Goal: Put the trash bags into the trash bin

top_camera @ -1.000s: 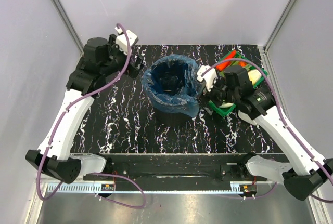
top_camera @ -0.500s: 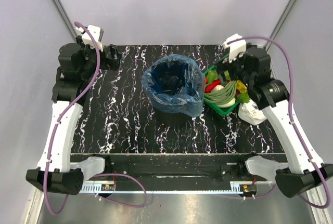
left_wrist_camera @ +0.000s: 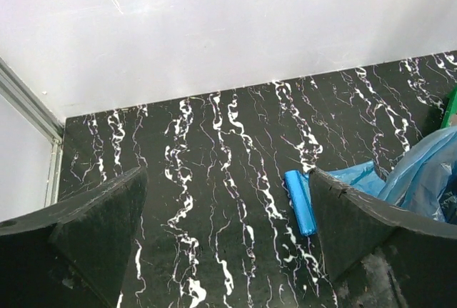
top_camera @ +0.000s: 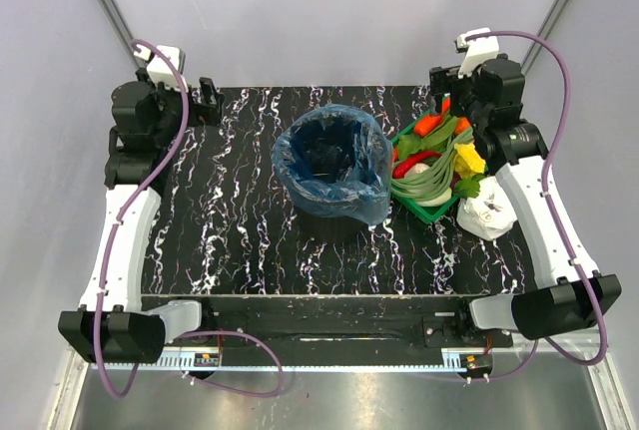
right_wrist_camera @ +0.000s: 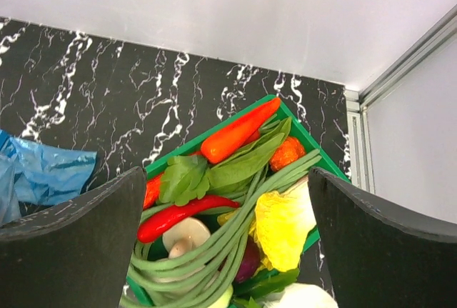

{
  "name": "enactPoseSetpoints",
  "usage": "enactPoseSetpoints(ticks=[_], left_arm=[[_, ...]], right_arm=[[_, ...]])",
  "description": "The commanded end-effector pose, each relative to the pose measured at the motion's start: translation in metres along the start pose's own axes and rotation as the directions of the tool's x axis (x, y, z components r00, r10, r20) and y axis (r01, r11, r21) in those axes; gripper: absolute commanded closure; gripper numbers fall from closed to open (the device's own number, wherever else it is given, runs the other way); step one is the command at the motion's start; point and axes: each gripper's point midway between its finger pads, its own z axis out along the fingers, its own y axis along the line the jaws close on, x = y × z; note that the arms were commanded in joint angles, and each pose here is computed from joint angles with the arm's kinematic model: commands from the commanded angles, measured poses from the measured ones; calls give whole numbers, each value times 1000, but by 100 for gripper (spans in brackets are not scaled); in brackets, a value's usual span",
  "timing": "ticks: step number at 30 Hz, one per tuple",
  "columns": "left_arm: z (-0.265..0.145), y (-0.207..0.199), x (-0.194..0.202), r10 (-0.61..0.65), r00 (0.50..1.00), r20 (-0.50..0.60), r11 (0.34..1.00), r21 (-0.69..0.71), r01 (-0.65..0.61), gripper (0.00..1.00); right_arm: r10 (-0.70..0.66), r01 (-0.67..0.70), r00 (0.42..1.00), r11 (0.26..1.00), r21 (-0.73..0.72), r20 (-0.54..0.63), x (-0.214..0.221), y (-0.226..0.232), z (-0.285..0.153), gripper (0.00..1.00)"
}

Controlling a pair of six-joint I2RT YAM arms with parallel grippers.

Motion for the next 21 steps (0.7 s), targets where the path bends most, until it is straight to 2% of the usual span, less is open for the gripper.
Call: enactPoseSetpoints(ticks=[1,17,21], left_arm=[[5,5,-13,22,996,83,1000,-20,-20,1],[13,3,0,3,996,93,1000,0,-3,1],[14,-1,2,-38,995,94,999,19,37,1]], right_arm=[[55,-64,992,995,78,115,-34,-16,4,0],[57,-76,991,984,160,117,-25,-28,12,0],[51,-70,992,983,168,116,-25,-29,13,0]])
